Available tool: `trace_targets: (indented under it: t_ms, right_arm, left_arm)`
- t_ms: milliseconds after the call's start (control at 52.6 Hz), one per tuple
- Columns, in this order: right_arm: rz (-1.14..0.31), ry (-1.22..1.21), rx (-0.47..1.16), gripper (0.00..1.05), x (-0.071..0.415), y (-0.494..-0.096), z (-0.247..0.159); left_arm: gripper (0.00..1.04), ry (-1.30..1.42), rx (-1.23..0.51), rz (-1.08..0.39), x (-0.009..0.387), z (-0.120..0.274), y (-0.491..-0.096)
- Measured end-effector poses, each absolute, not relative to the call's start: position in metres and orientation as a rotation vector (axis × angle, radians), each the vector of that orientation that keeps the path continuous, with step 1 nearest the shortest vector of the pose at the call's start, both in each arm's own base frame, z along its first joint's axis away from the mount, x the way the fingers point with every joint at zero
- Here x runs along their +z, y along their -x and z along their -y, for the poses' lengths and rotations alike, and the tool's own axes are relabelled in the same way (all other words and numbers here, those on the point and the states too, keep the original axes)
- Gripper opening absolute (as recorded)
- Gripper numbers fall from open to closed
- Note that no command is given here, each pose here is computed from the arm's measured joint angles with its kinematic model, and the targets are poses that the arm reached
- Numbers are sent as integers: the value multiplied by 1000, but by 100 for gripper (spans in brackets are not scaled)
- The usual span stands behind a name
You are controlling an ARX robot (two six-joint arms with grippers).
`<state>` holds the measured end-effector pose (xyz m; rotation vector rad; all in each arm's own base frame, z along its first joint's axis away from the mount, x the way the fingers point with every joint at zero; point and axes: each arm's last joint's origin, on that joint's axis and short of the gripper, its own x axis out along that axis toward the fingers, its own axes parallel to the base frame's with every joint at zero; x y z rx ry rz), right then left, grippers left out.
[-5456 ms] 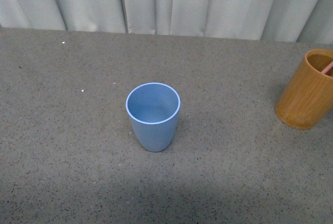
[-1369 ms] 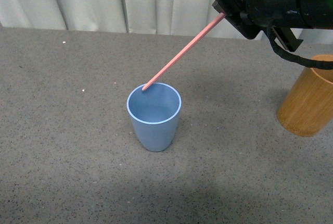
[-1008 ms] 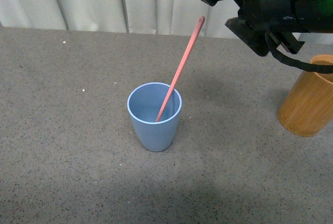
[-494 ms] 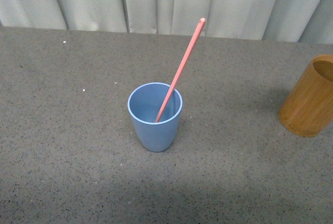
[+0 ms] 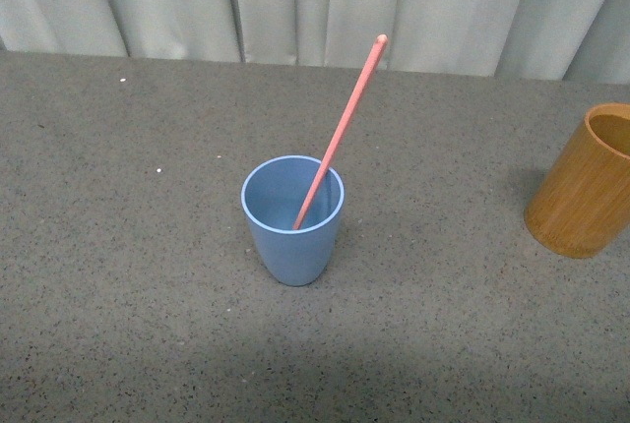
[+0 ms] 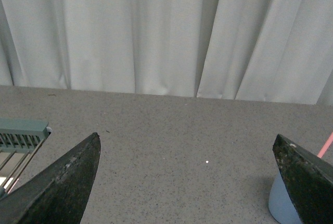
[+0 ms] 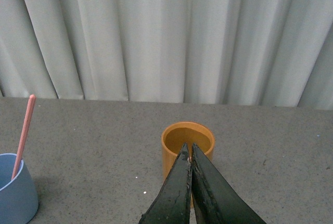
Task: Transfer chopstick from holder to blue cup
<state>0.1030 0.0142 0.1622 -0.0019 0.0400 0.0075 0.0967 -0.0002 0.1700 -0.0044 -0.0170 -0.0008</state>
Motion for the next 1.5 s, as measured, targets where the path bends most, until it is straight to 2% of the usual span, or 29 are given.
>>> trace_targets:
  t_ms: [247, 380, 684, 1103, 1502]
  right_arm:
    - [-2, -3, 46, 1, 164, -98, -8]
    - [-1, -3, -2, 1, 164, -98, -1]
    - [-1, -2, 2, 1, 164, -98, 0]
    - [-1, -2, 0, 95, 164, -98, 0]
    - [-1, -2, 1, 95, 164, -98, 0]
  left_arm:
    - [98, 4, -2, 17, 170, 0, -97]
    - [98, 4, -2, 17, 170, 0, -97]
    - [98, 4, -3, 17, 170, 0, -97]
    - [98, 4, -3, 17, 170, 0, -97]
    - [98, 4, -2, 17, 170, 0, -97]
